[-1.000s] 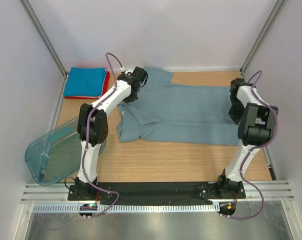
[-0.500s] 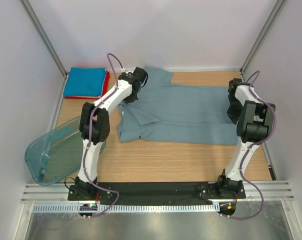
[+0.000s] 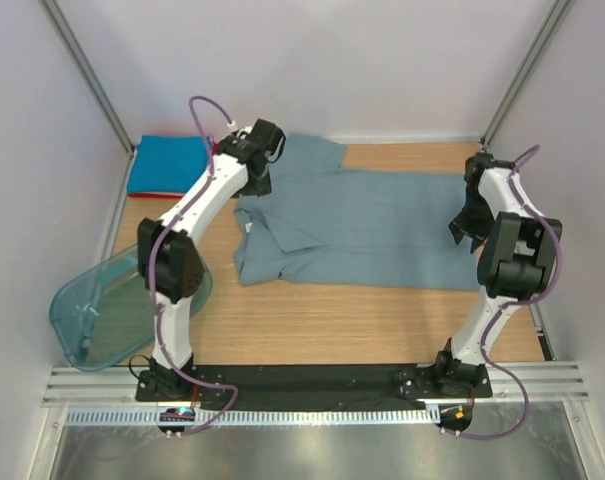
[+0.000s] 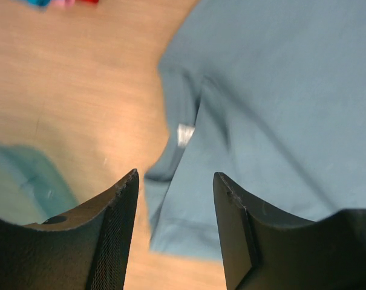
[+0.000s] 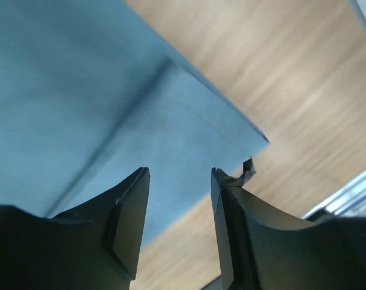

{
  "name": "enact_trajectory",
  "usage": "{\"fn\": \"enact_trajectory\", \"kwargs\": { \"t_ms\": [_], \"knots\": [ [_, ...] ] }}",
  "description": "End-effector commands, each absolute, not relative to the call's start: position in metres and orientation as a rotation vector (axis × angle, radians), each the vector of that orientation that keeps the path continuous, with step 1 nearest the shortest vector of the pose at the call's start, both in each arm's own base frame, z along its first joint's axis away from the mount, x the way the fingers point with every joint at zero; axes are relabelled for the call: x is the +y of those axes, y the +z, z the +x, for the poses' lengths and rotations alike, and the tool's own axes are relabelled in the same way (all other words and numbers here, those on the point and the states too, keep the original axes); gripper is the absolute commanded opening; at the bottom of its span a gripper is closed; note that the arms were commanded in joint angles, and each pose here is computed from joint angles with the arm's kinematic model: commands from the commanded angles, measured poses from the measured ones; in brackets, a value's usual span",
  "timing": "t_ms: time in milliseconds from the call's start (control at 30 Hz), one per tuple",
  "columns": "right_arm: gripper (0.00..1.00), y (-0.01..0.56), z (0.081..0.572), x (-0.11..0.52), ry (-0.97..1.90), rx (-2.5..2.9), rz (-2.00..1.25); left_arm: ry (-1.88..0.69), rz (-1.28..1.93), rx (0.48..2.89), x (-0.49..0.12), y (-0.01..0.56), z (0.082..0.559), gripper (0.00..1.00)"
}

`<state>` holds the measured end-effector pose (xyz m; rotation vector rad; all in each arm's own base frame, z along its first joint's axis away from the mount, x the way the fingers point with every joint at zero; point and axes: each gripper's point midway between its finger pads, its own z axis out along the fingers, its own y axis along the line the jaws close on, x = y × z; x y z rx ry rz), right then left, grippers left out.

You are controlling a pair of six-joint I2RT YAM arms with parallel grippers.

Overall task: Fold and stack the t-shirts
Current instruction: Fold the tshirt

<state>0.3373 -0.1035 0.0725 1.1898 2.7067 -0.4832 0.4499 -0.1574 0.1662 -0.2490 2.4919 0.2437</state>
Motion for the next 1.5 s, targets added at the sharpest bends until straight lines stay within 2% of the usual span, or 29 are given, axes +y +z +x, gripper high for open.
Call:
{"fn": "enact_trajectory", "kwargs": {
  "t_ms": [0, 133, 233, 500, 667, 833, 933, 1133, 1400, 1433, 1467],
  "knots": [
    [0.52, 0.092, 0.290, -0.097, -0.374, 2.650, 1.478, 0.147, -0.249, 2.551, -0.146, 0.188, 0.399, 0.54],
    [0.52, 0.075, 0.272, -0.103, -0.322, 2.599, 1.602, -0.010, -0.193, 2.650, -0.151, 0.163, 0.345, 0.52],
    [0.52, 0.062, 0.273, -0.106, -0.302, 2.569, 1.594, -0.131, -0.112, 2.712, -0.164, 0.149, 0.323, 0.52],
    [0.52, 0.017, 0.273, -0.112, -0.331, 2.539, 1.589, -0.053, 0.032, 2.832, -0.151, 0.107, 0.281, 0.52],
    [0.42, 0.015, 0.268, -0.129, -0.468, 2.522, 1.550, -0.084, 0.064, 2.884, -0.152, 0.088, 0.267, 0.51],
    [0.22, 0.012, 0.274, -0.131, -0.461, 2.539, 1.504, -0.151, 0.076, 2.903, -0.159, 0.070, 0.261, 0.51],
    [0.14, 0.008, 0.271, -0.133, -0.492, 2.573, 1.493, -0.159, 0.111, 2.905, -0.162, 0.066, 0.261, 0.51],
    [0.13, 0.014, 0.265, -0.138, -0.537, 2.590, 1.438, -0.276, 0.155, 2.901, -0.180, 0.061, 0.258, 0.51],
    [0.13, 0.022, 0.268, -0.143, -0.542, 2.581, 1.409, -0.221, 0.157, 2.959, -0.176, 0.043, 0.253, 0.43],
    [0.13, 0.022, 0.270, -0.144, -0.539, 2.579, 1.408, -0.237, 0.160, 2.963, -0.178, 0.042, 0.252, 0.35],
    [0.13, 0.022, 0.269, -0.143, -0.540, 2.583, 1.407, -0.242, 0.160, 2.959, -0.178, 0.043, 0.252, 0.31]
  ]
}}
